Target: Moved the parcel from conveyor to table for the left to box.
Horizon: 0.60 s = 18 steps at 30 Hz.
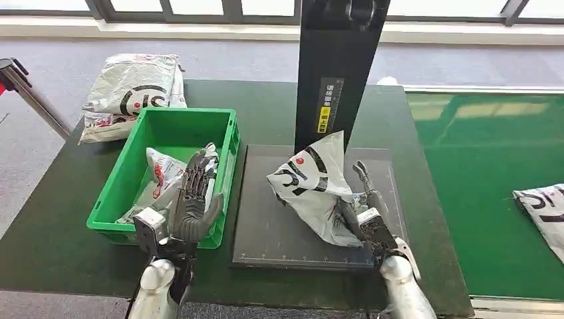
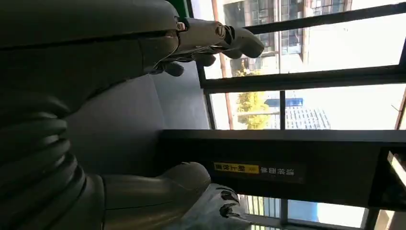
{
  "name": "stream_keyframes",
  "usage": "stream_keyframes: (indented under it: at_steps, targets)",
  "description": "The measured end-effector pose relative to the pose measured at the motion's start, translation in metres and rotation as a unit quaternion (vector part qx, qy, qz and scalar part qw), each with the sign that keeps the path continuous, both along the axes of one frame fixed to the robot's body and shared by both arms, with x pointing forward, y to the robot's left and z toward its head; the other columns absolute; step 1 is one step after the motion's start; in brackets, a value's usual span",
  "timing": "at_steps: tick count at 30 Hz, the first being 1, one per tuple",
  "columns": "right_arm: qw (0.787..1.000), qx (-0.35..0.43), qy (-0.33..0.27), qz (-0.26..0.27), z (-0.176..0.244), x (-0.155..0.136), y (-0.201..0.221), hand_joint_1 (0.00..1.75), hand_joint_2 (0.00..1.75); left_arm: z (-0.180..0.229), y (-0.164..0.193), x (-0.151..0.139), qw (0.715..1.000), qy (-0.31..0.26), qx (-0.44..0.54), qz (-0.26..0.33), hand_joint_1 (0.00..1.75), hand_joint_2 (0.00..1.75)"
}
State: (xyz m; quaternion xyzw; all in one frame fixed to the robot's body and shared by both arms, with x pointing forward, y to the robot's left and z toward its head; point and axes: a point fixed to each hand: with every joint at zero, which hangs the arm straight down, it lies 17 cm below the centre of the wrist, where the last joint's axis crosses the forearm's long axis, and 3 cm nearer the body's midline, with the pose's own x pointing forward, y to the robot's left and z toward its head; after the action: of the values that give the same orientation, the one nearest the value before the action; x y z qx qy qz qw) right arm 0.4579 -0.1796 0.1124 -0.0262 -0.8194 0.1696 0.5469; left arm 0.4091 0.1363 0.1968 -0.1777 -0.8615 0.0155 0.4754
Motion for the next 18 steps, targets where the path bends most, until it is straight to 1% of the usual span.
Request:
stream_keyframes:
  at_steps: [3, 5, 7, 8, 11, 16, 18]
  targets:
    - [0.999, 0.030, 0.005, 0.011, 0.003, -0.002, -0.001, 0.00, 0.00, 0.000, 0.000, 0.000, 1.000, 0.000, 0.002, 0.000, 0.00, 1.75]
    - [0.996, 0.081, 0.006, 0.025, 0.012, -0.005, -0.003, 0.00, 0.00, -0.001, -0.001, 0.000, 1.000, 0.000, 0.005, 0.000, 0.00, 1.75]
    - [0.985, 0.165, -0.004, 0.055, 0.033, -0.012, -0.009, 0.00, 0.00, -0.001, -0.002, 0.000, 1.000, 0.001, 0.005, -0.001, 0.00, 1.75]
    - [0.979, 0.191, -0.011, 0.065, 0.042, -0.014, -0.013, 0.00, 0.00, -0.002, -0.002, 0.000, 1.000, 0.002, 0.006, 0.001, 0.00, 1.75]
    - [0.975, 0.210, -0.024, 0.070, 0.053, -0.016, -0.025, 0.00, 0.00, -0.002, -0.002, 0.000, 1.000, 0.002, 0.006, 0.001, 0.00, 1.75]
    - [0.972, 0.224, -0.037, 0.061, 0.061, -0.017, -0.042, 0.00, 0.00, -0.003, -0.003, 0.000, 1.000, 0.003, 0.008, 0.003, 0.00, 1.75]
    - [0.966, 0.245, -0.043, 0.068, 0.067, -0.020, -0.049, 0.00, 0.00, -0.003, -0.004, 0.000, 1.000, 0.002, 0.013, 0.004, 0.00, 1.75]
